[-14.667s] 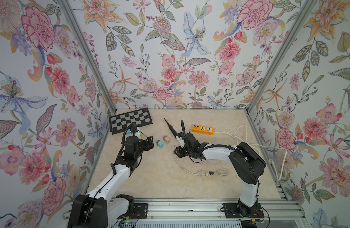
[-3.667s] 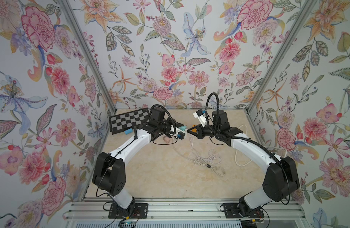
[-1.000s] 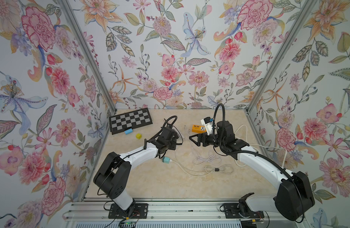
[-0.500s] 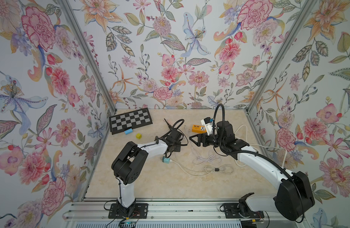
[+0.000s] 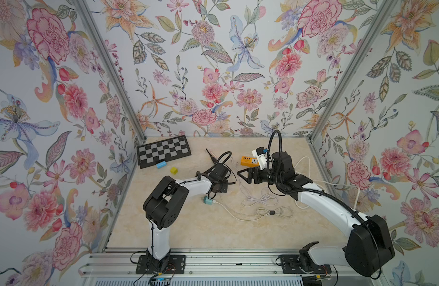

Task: Charge the electric toothbrush
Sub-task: Pick up the charging cable from the center of the board.

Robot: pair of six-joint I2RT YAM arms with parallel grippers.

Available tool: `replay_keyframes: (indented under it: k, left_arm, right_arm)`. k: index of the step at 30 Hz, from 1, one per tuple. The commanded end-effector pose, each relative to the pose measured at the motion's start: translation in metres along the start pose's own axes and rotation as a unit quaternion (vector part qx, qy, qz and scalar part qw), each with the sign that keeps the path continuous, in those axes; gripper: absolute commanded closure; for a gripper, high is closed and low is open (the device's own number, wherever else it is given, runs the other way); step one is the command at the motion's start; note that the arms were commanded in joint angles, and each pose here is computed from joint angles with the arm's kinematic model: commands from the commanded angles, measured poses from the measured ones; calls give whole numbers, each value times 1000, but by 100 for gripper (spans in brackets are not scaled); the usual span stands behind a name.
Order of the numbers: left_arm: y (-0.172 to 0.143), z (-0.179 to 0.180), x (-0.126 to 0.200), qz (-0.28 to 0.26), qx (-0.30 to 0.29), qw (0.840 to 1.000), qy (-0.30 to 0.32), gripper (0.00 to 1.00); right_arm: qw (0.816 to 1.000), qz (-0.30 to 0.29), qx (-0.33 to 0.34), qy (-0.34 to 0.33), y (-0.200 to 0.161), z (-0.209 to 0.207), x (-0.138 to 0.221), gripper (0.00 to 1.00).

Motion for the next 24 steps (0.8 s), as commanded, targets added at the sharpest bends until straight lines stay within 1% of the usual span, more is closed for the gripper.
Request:
replay_keyframes:
  k: [1, 3, 5, 6, 7, 9, 11, 12, 15, 16, 18, 20, 21, 23, 24]
  left_arm:
    - [10, -16, 13, -25, 15, 998, -48, 100]
    - [29, -28, 36, -69, 29, 992, -100, 100]
    - [51, -36, 66, -128, 55, 977, -159, 100]
    - [62, -39, 83, -161, 73, 965, -193, 100]
    - [73, -41, 99, -191, 90, 951, -226, 100]
    - [87, -49, 129, -236, 106, 924, -282, 100]
    - [95, -57, 156, -269, 124, 893, -338, 100]
    - [100, -60, 176, -290, 138, 870, -374, 100]
    - [104, -64, 205, -318, 180, 815, -449, 100]
    - [105, -65, 211, -322, 192, 800, -469, 100]
    - [105, -65, 220, -329, 213, 775, -497, 100]
    - [103, -61, 224, -339, 230, 757, -509, 100]
    - [101, -58, 225, -344, 239, 751, -511, 100]
    - [97, -53, 225, -351, 250, 744, -511, 100]
    - [96, -52, 225, -353, 252, 744, -509, 100]
  right_arm:
    - [1000, -9, -16, 4, 7, 5, 7, 13]
    - [999, -16, -33, 7, 12, 5, 9, 12]
    - [997, -32, -60, 27, 17, 5, 10, 12]
    - [995, -50, -76, 47, 21, 8, 10, 11]
    - [990, -71, -95, 72, 23, 10, 10, 10]
    - [980, -109, -109, 125, 28, 17, 10, 9]
    - [972, -130, -120, 155, 29, 21, 8, 8]
    - [969, -139, -123, 166, 30, 24, 6, 8]
    - [962, -153, -127, 185, 28, 31, -3, 9]
    - [960, -157, -135, 188, 27, 32, -6, 12]
    - [953, -173, -149, 199, 28, 32, -9, 19]
    - [943, -199, -163, 213, 32, 31, -7, 27]
    - [938, -211, -169, 216, 33, 31, -7, 30]
    - [934, -222, -171, 223, 36, 34, -10, 38]
    - [932, -224, -171, 228, 37, 37, -12, 42]
Point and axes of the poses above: each gripper's point midway between its finger pads, its own x axis back along the fingers, its own z axis along the line the jaws close on, y = z × x, the point moved 3 cm from there along x, back along the fingers
